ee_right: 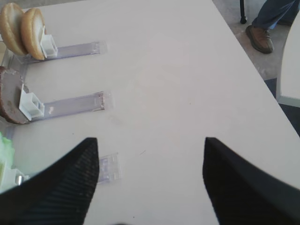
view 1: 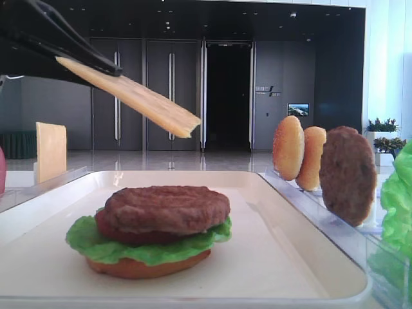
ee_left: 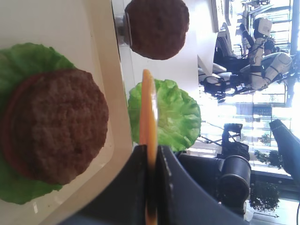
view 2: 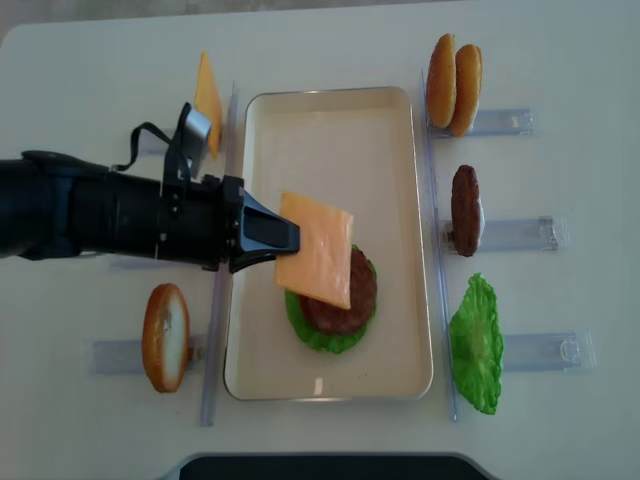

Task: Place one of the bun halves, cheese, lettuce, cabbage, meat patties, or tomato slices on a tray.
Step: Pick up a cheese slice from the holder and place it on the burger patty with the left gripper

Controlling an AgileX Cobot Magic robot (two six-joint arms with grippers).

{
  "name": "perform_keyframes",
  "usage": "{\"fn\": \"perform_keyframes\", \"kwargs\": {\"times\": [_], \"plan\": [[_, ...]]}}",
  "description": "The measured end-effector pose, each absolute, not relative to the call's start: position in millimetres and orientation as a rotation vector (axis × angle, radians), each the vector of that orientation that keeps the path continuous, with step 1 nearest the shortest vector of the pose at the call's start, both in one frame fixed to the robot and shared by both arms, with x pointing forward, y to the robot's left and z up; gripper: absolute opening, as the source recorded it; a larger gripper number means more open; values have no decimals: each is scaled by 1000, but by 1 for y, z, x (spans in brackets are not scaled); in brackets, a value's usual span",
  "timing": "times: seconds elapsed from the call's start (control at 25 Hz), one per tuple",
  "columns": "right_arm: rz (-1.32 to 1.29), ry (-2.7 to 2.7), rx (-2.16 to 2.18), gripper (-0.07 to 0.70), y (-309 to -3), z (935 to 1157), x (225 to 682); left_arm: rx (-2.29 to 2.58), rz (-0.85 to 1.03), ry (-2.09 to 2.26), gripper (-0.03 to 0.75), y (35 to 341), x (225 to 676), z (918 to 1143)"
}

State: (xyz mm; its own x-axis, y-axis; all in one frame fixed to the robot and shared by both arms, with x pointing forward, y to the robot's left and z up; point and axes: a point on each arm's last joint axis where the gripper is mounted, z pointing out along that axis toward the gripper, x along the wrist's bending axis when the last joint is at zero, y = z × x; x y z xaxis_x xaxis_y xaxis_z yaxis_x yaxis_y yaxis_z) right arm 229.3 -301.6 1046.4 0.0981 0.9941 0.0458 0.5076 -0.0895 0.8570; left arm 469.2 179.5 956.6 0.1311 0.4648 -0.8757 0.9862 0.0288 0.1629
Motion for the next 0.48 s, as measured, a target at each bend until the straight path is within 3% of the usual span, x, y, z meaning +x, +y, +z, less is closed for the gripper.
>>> {"fn": "perform_keyframes", "kwargs": {"times": [0.48], "plan": [[895,1490,1688,481,-302,1046,229,1483,-760,1467,22,175,457,943]]}}
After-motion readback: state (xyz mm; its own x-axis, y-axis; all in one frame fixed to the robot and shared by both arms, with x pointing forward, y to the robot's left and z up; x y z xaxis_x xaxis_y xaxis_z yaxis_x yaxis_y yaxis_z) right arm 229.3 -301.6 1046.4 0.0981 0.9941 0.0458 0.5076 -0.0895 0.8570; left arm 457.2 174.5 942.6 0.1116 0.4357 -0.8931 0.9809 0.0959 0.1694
